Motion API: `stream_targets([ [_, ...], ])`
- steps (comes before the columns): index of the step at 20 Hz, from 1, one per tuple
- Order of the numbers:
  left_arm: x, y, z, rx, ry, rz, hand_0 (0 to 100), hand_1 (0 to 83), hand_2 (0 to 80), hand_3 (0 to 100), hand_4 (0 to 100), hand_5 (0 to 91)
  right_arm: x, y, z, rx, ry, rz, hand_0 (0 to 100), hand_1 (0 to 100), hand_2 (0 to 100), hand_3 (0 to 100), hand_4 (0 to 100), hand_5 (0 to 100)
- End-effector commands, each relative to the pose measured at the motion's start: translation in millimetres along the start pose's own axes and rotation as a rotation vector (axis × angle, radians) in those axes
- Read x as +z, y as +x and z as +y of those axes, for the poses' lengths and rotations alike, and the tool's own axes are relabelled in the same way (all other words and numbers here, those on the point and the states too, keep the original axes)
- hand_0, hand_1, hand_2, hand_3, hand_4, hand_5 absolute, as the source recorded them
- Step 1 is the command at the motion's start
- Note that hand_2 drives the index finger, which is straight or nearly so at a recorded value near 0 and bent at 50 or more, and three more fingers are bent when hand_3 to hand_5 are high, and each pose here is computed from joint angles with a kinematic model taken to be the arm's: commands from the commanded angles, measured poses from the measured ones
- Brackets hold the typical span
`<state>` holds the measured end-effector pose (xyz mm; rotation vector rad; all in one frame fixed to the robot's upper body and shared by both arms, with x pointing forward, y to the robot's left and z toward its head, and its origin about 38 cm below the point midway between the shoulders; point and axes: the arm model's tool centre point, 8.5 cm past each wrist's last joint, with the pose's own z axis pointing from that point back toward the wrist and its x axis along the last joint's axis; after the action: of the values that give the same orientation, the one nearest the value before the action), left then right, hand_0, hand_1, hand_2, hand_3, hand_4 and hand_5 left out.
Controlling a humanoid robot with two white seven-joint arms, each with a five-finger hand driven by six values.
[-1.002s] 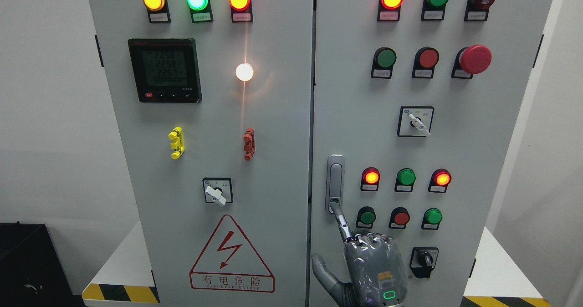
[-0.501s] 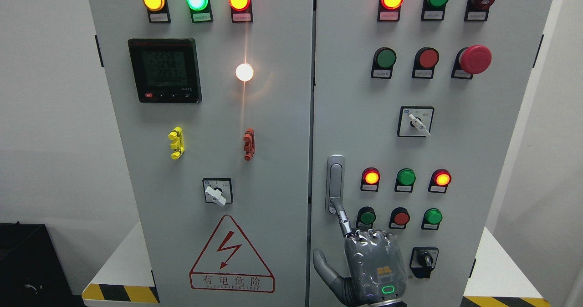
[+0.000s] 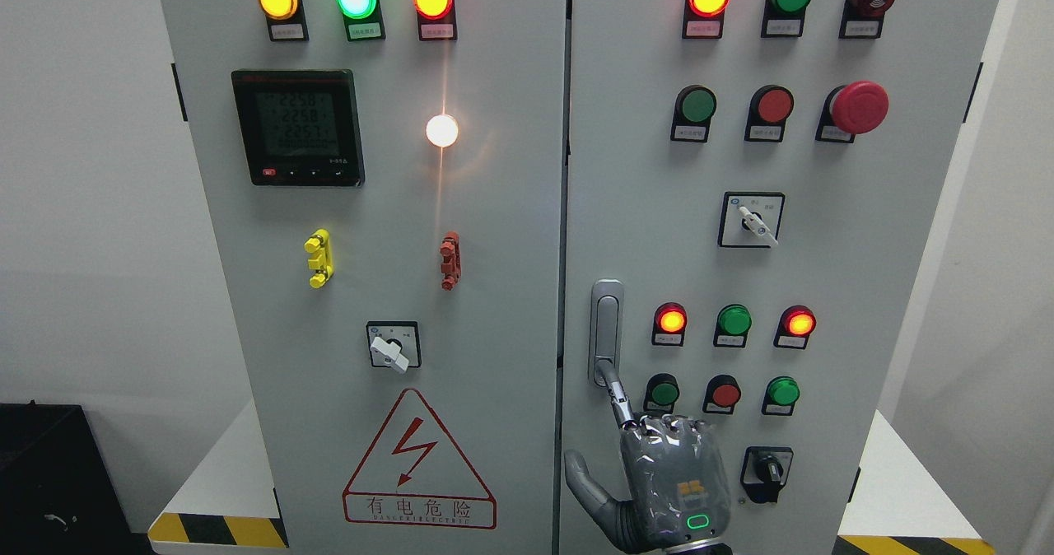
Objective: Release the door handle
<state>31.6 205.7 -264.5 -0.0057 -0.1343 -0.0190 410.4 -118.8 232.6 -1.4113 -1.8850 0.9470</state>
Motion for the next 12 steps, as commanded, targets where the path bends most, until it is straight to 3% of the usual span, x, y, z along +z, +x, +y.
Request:
stream_targets([
  [1,1.0,-10.8,-0.1,0.001,0.000,0.016,12,55.6,0.0,0,0,0.0,1.1,-0.4,6.6,0.000,0.022,0.004,36,23,2,100,100,100],
  [12,1.0,-10.8,-0.1,0.001,0.000,0.016,12,55.6,0.0,0,0,0.0,1.5,0.2,8.8,-0.001,0.033,0.001,36,23,3,100,100,100],
])
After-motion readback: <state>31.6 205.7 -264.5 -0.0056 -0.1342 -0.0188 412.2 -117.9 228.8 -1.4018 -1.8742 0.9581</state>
